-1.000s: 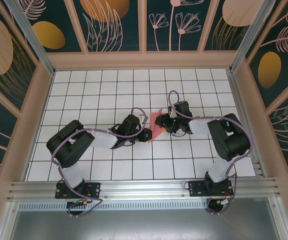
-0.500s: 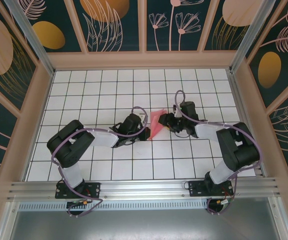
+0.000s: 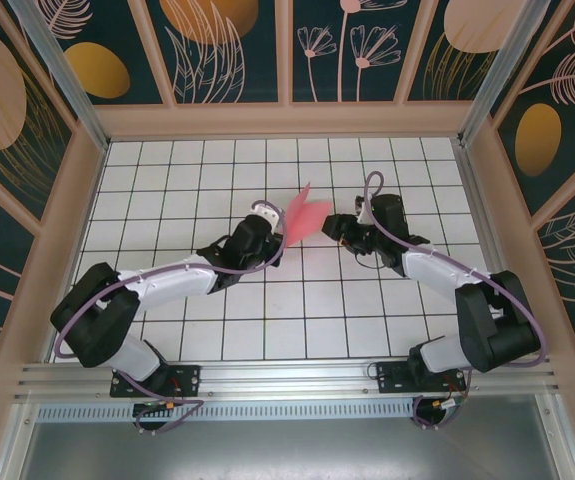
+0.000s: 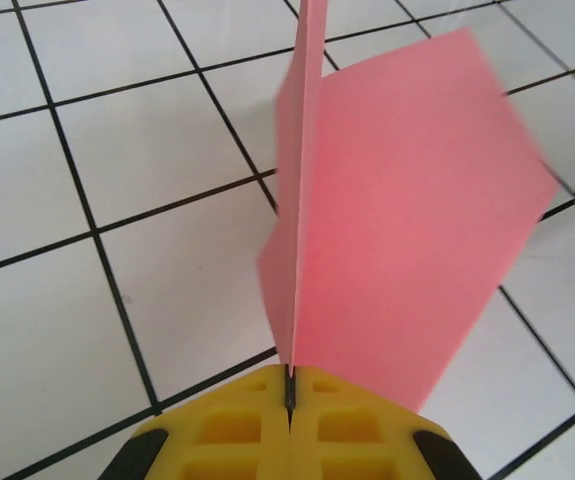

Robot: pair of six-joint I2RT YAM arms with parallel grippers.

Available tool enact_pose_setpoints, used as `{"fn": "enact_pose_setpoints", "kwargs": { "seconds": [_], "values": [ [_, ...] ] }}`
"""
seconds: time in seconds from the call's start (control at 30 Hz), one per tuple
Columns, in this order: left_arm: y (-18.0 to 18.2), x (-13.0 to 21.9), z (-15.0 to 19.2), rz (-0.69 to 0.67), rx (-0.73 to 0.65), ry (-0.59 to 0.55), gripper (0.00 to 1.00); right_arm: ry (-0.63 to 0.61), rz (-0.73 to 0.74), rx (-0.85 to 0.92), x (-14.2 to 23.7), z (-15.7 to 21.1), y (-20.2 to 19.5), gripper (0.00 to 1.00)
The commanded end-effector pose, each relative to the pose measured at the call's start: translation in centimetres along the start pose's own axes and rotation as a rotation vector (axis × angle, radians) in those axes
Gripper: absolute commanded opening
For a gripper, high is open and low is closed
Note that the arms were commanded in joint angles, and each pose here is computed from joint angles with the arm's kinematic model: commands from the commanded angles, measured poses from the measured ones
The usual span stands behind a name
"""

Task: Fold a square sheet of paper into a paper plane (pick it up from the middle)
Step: Fourth fold the wing at the center of the table.

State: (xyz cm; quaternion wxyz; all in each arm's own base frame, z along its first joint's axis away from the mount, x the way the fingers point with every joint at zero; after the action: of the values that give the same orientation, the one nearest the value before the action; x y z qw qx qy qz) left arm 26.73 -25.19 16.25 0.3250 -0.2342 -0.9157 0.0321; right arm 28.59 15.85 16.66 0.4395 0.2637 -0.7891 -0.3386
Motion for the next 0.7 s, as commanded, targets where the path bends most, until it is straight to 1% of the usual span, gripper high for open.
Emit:
{"fn": "enact_pose_setpoints", "kwargs": {
  "seconds": [0.0, 0.13, 0.23, 0.33, 0.37, 0.5, 0.67],
  "values": [
    [0.3, -0.9, 0.7, -0.046, -0.092, 0.014, 0.03, -0.025, 0.019, 0.022, 0.4, -0.7, 0.3, 0.54],
    [0.4, -2.6, 2.2, -0.039, -0.121, 0.050, 0.04, -0.025, 0.034, 0.016, 0.3, -0.4, -0.2, 0.54],
    [0.0, -3.5, 3.5, 0.022, -0.116, 0.077, 0.05, -0.025, 0.043, 0.011, 0.3, -0.2, -0.5, 0.54],
    [-0.6, -3.8, 4.0, 0.098, -0.094, 0.099, 0.06, -0.020, 0.050, 0.003, 0.2, 0.1, -0.8, 0.54],
    [-0.5, -4.4, 5.1, 0.112, -0.084, 0.136, 0.06, -0.020, 0.050, 0.000, 0.2, 0.2, -0.9, 0.54],
    [-1.1, -4.9, 6.2, 0.189, -0.024, 0.185, 0.06, -0.007, 0.045, -0.009, -0.1, 0.7, -1.4, 0.54],
    [-1.3, -4.9, 6.9, 0.236, 0.038, 0.192, 0.04, 0.019, 0.042, -0.003, -0.8, 1.3, -2.1, 0.54]
  ]
}}
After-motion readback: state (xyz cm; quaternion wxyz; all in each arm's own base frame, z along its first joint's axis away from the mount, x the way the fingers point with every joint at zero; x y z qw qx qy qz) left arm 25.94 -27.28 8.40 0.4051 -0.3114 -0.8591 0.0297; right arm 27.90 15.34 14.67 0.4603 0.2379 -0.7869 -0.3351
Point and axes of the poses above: each hand's point on the last joint's axis, 136 mm out from that joint toward the fingers, its own x axis back along the fingers, its own y axis along the line the jaws close on, z = x × y, the point moved 8 cm from there along x, back along the fingers, and after that the axes turned 4 degrees about x, right-handed, at the moved point
